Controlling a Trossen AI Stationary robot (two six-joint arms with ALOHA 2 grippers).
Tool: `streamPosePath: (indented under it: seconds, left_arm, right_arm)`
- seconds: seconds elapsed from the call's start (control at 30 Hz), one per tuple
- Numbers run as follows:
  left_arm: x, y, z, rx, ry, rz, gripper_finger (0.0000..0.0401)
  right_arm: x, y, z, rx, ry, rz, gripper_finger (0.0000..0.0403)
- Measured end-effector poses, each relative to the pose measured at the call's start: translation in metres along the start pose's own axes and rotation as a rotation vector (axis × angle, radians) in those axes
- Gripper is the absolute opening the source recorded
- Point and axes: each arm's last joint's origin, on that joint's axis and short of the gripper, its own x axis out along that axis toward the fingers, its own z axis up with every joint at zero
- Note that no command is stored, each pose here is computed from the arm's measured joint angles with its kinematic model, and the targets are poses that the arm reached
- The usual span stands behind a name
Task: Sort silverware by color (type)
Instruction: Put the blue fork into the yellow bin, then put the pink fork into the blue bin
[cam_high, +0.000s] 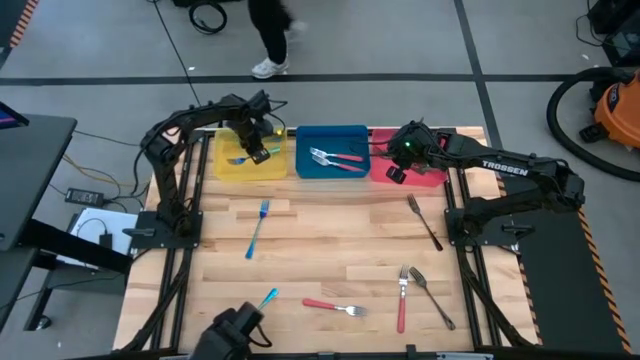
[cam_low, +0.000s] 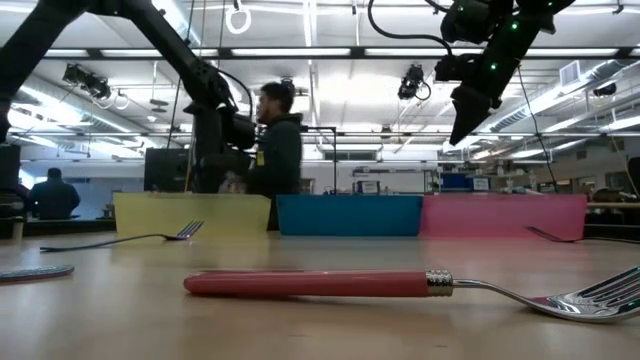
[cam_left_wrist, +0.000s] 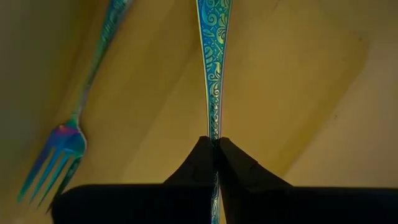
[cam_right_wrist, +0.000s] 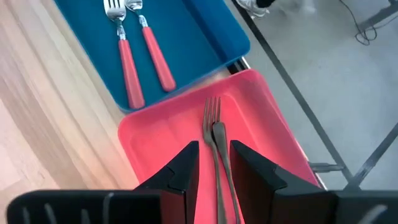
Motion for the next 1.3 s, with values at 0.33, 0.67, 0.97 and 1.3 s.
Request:
streamPosePath:
  seconds: [0.33,0.67,0.97,1.3]
  left_arm:
    - [0.006,0.001,0.002,0.016,0.003,-0.005,0.0013]
    - [0.006,0.0,0.002,0.028,0.0,-0.004,0.0078]
    - [0.002,0.0,0.004,-0.007,-0.001,-0.004,0.01]
    - [-0.023,-0.026,0.022,0.044,0.011,-0.011,0.01]
  right_arm:
    - [0.0,0.0,0.0,0.014,0.004,0.001,0.0098]
    - [0.0,0.0,0.0,0.014,0.005,0.0,0.0098]
    - [0.0,0.0,-0.001,0.011,0.014,0.002,0.0098]
    - [0.0,0.002,-0.006,0.009,0.057,0.045,0.0098]
